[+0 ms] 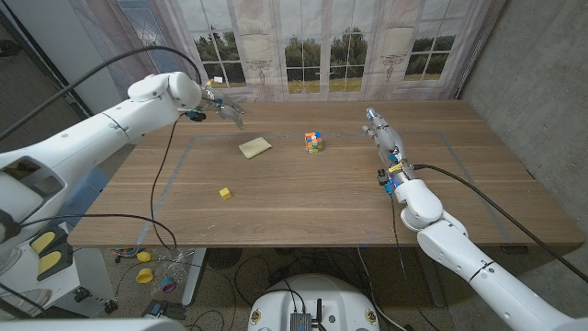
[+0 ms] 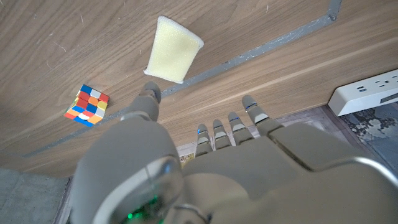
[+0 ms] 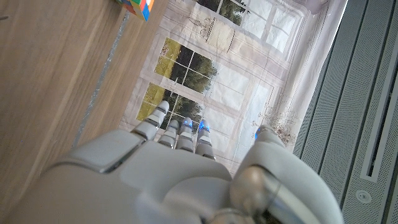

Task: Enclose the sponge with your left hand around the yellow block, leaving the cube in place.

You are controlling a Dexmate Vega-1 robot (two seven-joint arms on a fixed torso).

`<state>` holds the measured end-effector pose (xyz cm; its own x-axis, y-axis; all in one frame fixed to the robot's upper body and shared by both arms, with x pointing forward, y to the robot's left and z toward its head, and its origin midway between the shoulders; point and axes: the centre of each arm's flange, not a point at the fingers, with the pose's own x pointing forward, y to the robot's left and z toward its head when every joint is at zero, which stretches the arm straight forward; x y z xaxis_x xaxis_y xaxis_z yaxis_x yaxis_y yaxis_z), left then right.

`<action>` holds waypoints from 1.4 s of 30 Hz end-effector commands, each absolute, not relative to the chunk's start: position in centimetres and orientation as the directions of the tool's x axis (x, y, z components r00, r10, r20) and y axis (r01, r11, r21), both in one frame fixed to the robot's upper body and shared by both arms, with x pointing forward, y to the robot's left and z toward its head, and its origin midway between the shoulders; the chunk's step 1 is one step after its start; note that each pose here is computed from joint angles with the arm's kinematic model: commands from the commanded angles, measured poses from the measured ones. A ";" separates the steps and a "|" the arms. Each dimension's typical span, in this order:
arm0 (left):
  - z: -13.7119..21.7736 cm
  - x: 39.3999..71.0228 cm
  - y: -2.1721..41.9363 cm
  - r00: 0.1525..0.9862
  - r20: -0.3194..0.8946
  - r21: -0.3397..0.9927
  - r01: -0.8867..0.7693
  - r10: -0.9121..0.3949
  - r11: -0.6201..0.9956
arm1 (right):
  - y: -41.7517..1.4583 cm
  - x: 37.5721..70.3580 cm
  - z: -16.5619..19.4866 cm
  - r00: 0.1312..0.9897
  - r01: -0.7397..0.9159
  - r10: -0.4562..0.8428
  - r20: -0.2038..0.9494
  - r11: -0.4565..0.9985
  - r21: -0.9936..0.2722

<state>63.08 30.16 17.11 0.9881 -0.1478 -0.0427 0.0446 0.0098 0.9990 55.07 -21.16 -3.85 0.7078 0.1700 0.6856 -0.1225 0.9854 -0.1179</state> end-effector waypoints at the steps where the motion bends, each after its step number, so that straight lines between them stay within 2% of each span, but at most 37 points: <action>1: 18.5 63.9 29.2 0.986 -0.112 0.979 0.088 -0.127 -0.186 | -19.2 52.9 -5.1 0.699 -0.085 0.127 0.704 0.992 -0.094; 23: 18.1 65.5 27.0 0.987 -0.143 0.868 0.087 -0.079 -0.489 | -16.0 50.0 -4.8 0.669 -0.032 0.110 0.735 0.992 -0.119; 42: 16.3 67.7 25.7 0.973 -0.156 0.797 0.023 -0.169 -0.604 | -13.5 48.0 -3.7 0.647 0.028 0.092 0.757 0.989 -0.144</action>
